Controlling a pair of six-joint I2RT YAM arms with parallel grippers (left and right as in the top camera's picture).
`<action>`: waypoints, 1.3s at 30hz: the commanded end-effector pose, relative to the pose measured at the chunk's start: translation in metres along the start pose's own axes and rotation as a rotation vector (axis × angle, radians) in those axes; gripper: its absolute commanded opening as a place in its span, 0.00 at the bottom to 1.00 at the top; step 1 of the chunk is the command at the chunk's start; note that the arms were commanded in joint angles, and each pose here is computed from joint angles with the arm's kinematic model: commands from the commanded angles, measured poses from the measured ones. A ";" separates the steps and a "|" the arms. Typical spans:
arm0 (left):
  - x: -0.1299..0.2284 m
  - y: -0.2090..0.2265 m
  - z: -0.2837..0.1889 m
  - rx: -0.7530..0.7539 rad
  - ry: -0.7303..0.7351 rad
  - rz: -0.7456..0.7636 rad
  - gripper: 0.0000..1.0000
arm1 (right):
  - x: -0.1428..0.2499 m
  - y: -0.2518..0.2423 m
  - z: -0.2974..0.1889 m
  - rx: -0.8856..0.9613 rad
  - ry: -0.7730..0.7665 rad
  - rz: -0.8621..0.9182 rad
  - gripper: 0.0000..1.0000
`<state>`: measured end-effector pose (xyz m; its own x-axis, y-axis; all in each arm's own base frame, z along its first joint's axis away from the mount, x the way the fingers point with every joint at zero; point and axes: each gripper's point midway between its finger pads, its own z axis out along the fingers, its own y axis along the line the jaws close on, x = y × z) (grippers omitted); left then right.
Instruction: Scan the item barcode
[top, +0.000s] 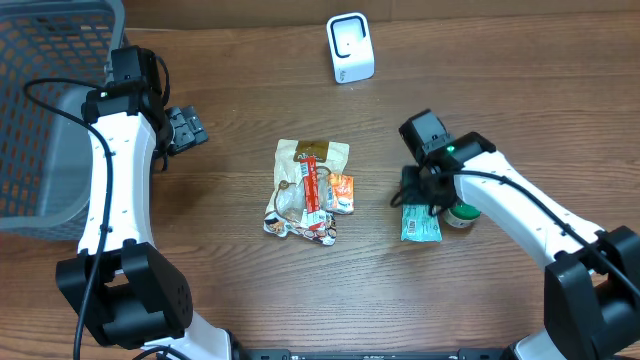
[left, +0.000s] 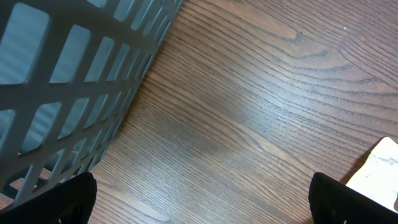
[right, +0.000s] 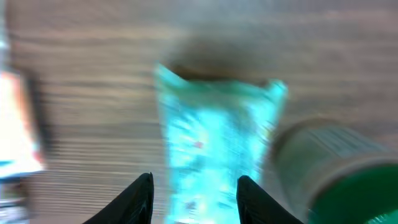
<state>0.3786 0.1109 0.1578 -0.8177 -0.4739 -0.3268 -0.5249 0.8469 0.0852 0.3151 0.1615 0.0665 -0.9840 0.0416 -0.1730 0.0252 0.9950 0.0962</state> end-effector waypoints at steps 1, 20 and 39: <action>-0.006 -0.001 -0.013 0.019 -0.037 0.011 1.00 | -0.030 0.062 -0.036 -0.256 -0.076 -0.039 0.44; -0.006 -0.001 -0.013 0.019 -0.037 0.011 1.00 | -0.013 0.154 -0.008 -0.158 -0.299 -0.256 0.43; -0.006 -0.001 -0.013 0.019 -0.037 0.011 1.00 | 0.004 0.154 0.049 -0.098 -0.218 -0.272 0.34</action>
<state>0.3786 0.1109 0.1577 -0.8178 -0.4739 -0.3264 -0.5248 0.8469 0.0853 0.3239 0.3175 0.0375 -0.8926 -0.1957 -0.4061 -0.2650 0.9566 0.1215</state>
